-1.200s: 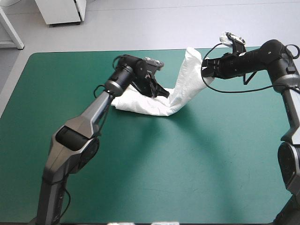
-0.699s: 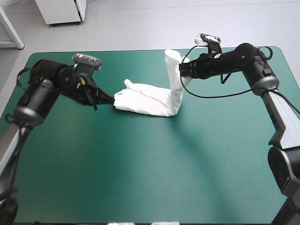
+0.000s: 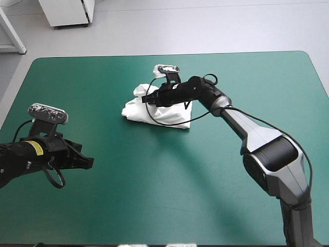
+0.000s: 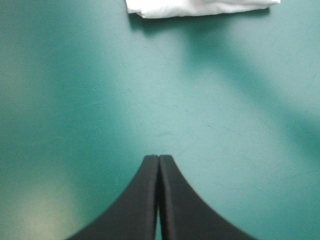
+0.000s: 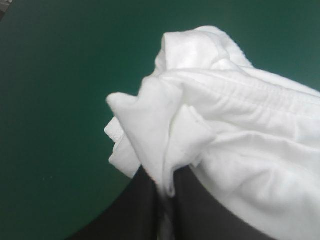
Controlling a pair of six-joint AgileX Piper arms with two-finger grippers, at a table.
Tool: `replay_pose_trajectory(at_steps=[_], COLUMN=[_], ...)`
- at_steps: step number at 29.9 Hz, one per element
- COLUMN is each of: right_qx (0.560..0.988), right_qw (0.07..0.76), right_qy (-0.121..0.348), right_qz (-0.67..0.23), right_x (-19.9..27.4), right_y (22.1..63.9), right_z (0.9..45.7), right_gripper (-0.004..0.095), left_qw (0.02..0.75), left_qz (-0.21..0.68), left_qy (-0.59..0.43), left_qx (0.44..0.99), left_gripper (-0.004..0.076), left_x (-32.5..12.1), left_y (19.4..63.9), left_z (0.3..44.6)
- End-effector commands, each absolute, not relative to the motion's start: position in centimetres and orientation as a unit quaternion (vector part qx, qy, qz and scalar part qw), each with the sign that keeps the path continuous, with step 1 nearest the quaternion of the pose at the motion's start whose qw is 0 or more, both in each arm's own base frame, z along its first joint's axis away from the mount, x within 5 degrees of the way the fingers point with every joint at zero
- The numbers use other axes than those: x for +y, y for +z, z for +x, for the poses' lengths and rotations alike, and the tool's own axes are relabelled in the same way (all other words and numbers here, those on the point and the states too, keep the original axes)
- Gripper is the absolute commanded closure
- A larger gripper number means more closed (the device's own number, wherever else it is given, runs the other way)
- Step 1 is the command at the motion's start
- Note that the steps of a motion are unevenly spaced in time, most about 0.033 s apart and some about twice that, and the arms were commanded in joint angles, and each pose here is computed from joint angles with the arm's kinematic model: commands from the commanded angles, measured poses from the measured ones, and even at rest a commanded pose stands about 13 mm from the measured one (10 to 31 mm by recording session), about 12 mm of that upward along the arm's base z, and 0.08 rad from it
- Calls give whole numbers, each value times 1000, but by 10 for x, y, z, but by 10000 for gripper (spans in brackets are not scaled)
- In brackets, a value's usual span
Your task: Fold the cloth
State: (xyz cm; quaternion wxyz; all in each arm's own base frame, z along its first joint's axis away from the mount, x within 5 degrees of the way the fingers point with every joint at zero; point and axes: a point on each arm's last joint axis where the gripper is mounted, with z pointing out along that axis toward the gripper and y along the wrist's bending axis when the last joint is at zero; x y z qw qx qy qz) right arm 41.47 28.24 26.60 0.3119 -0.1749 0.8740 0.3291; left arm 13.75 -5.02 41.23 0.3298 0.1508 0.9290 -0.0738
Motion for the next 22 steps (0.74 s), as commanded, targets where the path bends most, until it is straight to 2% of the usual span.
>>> replay_pose_trajectory(at_steps=[1,3,5,8,9,11,13,18,22], right_qx=[841,843,845,846,846,849,855,869,890], right_qw=[365,355,343,329,321,307,302,318,299], right_qy=[364,370,372,371,375,381,376,331,306], right_qz=[-166,-164,-175,-195,-201,-198,-190,-183,-160], right_x=[293,298,299,298,298,296,291,262,233], right_y=[306,304,304,311,316,326,338,363,369], right_z=[416,419,418,414,411,409,408,408,412], right_gripper=[924,912,831,569,446,330,306,364,368], left_qw=[323,320,319,318,318,318,318,317,318], left_qz=[151,151,151,151,151,151,151,152,152], left_qy=[-119,-130,-138,-140,-140,-140,-140,-147,-157], left_qx=[927,926,925,925,925,925,925,925,923], left_gripper=[734,734,734,734,734,734,734,734,734], left_x=[-56,-58,-60,-60,-60,-60,-60,-61,-63], left_y=[419,419,419,419,419,419,419,420,420], left_z=[130,130,129,129,129,129,129,128,128])
